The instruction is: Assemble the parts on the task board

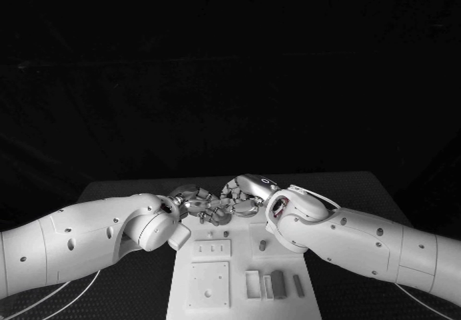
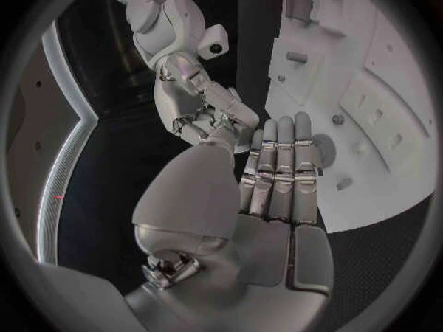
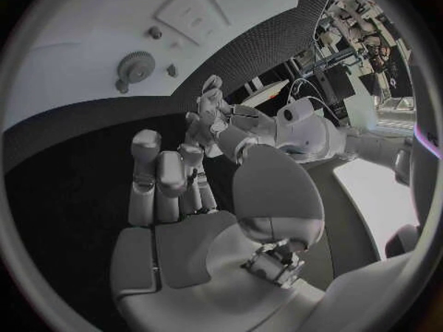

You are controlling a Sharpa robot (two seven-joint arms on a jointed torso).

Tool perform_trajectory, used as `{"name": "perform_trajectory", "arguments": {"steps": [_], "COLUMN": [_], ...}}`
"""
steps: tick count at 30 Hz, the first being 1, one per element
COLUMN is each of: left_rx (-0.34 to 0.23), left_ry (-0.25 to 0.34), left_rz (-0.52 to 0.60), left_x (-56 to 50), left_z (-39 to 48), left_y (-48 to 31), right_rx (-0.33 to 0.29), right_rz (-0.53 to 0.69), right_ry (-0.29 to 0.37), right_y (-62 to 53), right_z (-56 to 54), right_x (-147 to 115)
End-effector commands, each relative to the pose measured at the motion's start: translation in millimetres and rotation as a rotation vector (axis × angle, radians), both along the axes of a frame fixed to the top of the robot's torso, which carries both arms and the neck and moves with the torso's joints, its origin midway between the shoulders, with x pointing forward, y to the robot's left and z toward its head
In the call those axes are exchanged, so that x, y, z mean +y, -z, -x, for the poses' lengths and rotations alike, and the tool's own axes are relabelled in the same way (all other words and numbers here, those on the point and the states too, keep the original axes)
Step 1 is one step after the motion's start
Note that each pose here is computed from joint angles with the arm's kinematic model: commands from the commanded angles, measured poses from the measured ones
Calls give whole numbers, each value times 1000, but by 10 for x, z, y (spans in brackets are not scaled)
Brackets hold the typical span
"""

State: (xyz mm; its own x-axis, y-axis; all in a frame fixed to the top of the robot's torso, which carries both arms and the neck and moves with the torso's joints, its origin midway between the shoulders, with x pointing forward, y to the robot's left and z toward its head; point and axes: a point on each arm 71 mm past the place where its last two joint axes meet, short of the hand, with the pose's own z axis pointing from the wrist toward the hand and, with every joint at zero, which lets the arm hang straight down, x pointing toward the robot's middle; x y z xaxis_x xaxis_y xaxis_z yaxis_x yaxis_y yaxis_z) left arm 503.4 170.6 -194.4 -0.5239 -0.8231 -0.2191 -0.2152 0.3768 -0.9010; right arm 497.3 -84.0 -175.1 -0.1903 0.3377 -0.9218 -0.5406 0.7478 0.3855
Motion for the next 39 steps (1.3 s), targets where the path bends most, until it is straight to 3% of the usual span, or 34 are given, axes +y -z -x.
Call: {"name": "perform_trajectory", "arguments": {"steps": [1,39], "left_rx": [-12,4], "left_ry": [15,-11], "left_rz": [20,30], "left_x": [-34,5], "left_z": [1,-5], "left_y": [-35,-29], "right_rx": [22,27], "right_rz": [12,16], "right_ry": [-20,-16], "right_y": [41,59], "right_z": [24,21], "right_x": [24,9]}}
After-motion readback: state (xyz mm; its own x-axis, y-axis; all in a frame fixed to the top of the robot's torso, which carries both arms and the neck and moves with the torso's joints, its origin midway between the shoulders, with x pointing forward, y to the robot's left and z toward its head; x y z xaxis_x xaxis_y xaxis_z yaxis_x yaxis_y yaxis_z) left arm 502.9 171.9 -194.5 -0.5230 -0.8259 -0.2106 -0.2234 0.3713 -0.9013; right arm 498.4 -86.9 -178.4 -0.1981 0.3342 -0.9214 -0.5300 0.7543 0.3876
